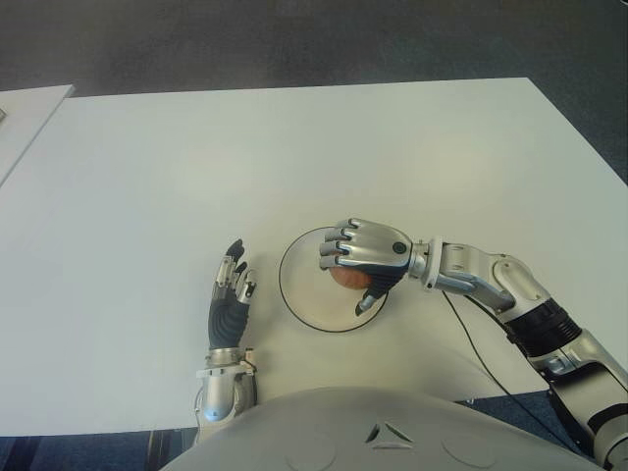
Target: Put the apples into the plate.
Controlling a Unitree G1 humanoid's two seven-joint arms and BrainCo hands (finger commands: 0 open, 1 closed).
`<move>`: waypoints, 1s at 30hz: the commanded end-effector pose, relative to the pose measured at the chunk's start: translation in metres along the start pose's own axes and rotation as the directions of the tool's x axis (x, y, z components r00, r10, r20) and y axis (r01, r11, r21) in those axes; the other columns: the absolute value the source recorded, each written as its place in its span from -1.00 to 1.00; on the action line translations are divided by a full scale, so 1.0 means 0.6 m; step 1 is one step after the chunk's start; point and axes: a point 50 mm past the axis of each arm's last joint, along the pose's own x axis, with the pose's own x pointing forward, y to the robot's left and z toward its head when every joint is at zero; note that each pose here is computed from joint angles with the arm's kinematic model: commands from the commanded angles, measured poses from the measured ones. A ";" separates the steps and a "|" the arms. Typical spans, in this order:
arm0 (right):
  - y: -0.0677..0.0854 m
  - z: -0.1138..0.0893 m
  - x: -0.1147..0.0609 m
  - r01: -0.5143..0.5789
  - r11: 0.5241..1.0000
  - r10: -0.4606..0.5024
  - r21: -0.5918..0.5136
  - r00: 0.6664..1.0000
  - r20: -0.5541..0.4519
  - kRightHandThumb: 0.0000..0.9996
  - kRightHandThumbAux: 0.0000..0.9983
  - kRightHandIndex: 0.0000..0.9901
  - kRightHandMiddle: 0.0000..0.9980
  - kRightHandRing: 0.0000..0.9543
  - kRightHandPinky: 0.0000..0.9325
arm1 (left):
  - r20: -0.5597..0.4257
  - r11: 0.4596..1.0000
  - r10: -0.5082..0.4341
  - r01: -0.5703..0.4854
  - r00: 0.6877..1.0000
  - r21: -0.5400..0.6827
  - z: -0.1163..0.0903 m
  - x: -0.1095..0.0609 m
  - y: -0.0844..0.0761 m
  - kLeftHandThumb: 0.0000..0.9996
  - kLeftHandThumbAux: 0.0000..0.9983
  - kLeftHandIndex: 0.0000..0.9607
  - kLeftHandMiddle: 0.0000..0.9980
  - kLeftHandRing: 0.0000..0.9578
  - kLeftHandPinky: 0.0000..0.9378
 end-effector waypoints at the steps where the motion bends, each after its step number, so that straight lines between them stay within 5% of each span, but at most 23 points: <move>1: 0.001 -0.004 -0.004 0.050 0.994 -0.046 0.095 0.998 -0.040 0.72 0.34 -0.16 0.08 0.74 0.76 | -0.018 1.000 0.005 -0.005 1.000 0.006 -0.002 -0.001 -0.003 -1.00 -0.16 -1.00 -0.99 -1.00 -1.00; 5: 0.005 -0.005 -0.005 0.080 0.976 -0.063 0.202 0.994 -0.089 0.69 0.35 -0.17 0.10 0.37 0.24 | -0.018 1.000 0.005 -0.005 1.000 0.006 -0.003 -0.001 -0.003 -1.00 -0.16 -1.00 -0.99 -1.00 -1.00; 7: 0.006 -0.005 -0.006 0.076 0.969 -0.053 0.236 0.993 -0.102 0.54 0.38 -0.16 -0.08 -0.01 -0.14 | -0.018 1.000 0.005 -0.005 1.000 0.006 -0.003 -0.001 -0.004 -1.00 -0.16 -1.00 -0.99 -1.00 -1.00; 9: 0.006 -0.006 -0.007 0.065 0.967 -0.040 0.245 0.994 -0.105 0.04 0.07 -0.35 -0.38 -0.42 -0.52 | -0.024 1.000 0.013 -0.013 1.000 -0.007 -0.003 -0.006 -0.004 -1.00 -0.16 -1.00 -0.99 -1.00 -1.00; 13: 0.005 -0.007 -0.011 0.044 0.974 -0.022 0.223 0.995 -0.100 -0.41 -0.13 -0.56 -0.63 -0.73 -0.82 | -0.110 0.994 0.054 -0.064 0.992 -0.090 -0.029 -0.033 -0.002 -0.99 -0.01 -1.00 -1.00 -1.00 -1.00; 20: 0.007 -0.013 -0.020 0.025 0.976 -0.003 0.217 0.995 -0.101 -0.74 -0.10 -0.54 -0.70 -0.83 -0.98 | -0.059 0.998 0.044 -0.047 0.997 -0.044 -0.025 -0.019 0.004 -1.00 -0.06 -1.00 -1.00 -1.00 -1.00; 30: 0.020 -0.024 -0.029 0.024 0.966 0.016 0.257 0.988 -0.151 -0.90 -0.03 -0.48 -0.70 -0.87 -1.00 | -0.041 0.997 0.049 -0.051 0.998 -0.051 -0.022 -0.014 0.001 -1.00 -0.13 -1.00 -1.00 -1.00 -1.00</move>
